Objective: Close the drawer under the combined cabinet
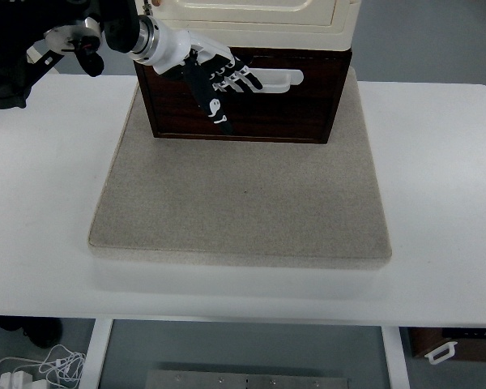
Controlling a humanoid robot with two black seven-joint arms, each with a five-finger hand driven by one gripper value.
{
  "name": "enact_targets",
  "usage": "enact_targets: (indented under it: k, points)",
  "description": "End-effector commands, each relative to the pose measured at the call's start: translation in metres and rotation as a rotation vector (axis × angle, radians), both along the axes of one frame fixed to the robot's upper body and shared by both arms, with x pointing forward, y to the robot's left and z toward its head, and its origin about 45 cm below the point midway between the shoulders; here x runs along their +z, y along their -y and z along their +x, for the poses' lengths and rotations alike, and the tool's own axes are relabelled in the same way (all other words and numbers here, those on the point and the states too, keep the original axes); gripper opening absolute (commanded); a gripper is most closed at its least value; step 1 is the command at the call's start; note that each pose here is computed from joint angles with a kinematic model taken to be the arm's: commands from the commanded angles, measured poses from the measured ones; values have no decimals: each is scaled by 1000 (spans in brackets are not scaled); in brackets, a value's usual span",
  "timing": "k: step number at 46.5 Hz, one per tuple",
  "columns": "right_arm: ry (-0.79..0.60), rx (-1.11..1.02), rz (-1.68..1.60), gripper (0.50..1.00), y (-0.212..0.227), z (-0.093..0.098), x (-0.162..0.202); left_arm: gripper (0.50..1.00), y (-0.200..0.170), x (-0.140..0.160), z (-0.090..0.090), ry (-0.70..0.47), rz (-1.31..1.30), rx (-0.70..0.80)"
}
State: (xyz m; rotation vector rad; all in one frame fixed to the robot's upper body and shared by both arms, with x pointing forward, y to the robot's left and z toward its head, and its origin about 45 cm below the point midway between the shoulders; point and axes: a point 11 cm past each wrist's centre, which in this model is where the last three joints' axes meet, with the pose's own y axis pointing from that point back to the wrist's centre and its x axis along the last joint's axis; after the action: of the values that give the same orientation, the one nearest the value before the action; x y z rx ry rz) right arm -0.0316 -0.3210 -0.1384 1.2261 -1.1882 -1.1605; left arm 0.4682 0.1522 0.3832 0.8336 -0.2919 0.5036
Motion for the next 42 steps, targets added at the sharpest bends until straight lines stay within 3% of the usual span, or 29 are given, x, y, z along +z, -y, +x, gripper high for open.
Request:
enact_targets:
  k: [1,7,28,42]
  points:
    - [0,0,0,952,0,0,0,996,4,7,-1,2,-58,-10]
    - [0,0,-1,952,0,0,0,999,12,18,-2,0,-219,-34]
    - [0,0,0,952,0,0,0,999,53,108,-13,8,-809,-142]
    - [0,0,0,952,0,0,0,999,33,172,-10,20,-1163,-151]
